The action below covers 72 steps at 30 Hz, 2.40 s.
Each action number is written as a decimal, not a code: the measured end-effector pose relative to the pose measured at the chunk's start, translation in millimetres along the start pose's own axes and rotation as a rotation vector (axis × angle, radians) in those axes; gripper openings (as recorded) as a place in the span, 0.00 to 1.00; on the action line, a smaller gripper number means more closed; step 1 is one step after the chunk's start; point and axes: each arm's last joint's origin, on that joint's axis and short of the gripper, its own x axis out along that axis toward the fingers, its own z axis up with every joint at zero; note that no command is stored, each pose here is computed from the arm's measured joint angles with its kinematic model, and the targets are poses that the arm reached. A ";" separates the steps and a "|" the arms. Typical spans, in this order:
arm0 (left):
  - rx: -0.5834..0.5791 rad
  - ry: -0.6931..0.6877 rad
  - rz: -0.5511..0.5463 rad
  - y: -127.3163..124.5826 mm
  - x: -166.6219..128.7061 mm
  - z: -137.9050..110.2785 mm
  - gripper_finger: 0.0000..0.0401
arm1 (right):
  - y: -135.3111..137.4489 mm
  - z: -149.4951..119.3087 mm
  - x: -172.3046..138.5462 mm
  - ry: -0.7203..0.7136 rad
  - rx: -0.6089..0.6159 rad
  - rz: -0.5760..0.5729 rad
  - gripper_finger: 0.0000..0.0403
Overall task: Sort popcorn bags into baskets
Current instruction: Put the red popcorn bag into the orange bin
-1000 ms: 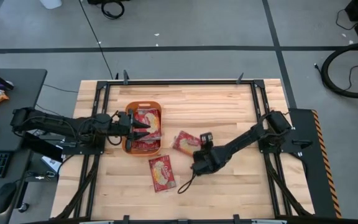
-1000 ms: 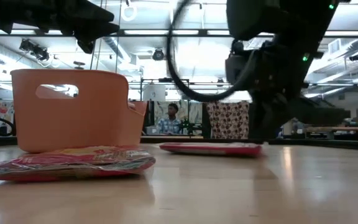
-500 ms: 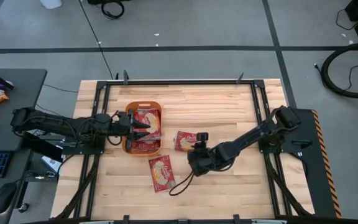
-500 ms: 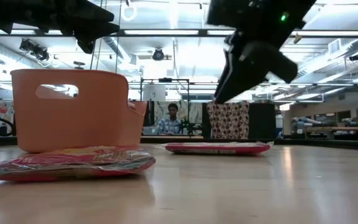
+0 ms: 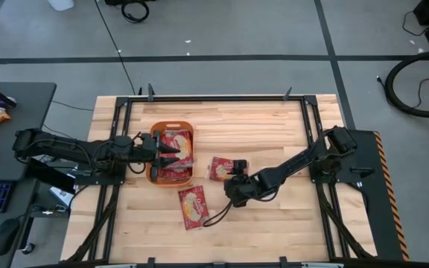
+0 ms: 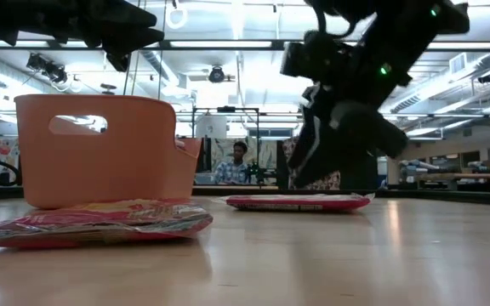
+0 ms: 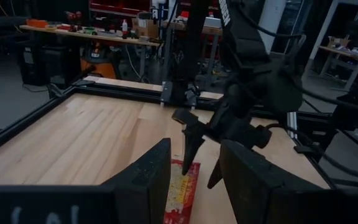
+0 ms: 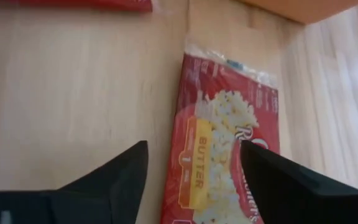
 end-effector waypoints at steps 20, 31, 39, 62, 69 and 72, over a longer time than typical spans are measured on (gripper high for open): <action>0.000 -0.002 -0.001 -0.1 0.0 0.2 0.36 | -2.3 -42.2 20.3 0.026 -0.050 -0.030 0.27; 0.002 0.004 -0.003 -0.2 0.5 -0.6 0.36 | -1.5 -31.8 15.6 0.021 -0.090 -0.047 0.03; 0.002 0.012 -0.002 0.0 0.5 -1.3 0.36 | -3.5 2.2 -6.3 0.028 -0.232 -0.175 0.01; -0.026 -0.110 -0.264 -12.2 -4.0 37.4 0.36 | -59.2 95.7 -26.6 -0.176 -0.568 -0.320 0.01; -0.028 -0.227 -0.278 -13.4 -6.7 48.8 0.36 | -82.4 98.1 -3.6 -0.385 -0.902 -0.245 0.01; -0.030 -0.298 -0.289 -14.1 -9.4 55.8 0.36 | -101.2 100.0 4.5 -0.462 -0.924 -0.239 0.01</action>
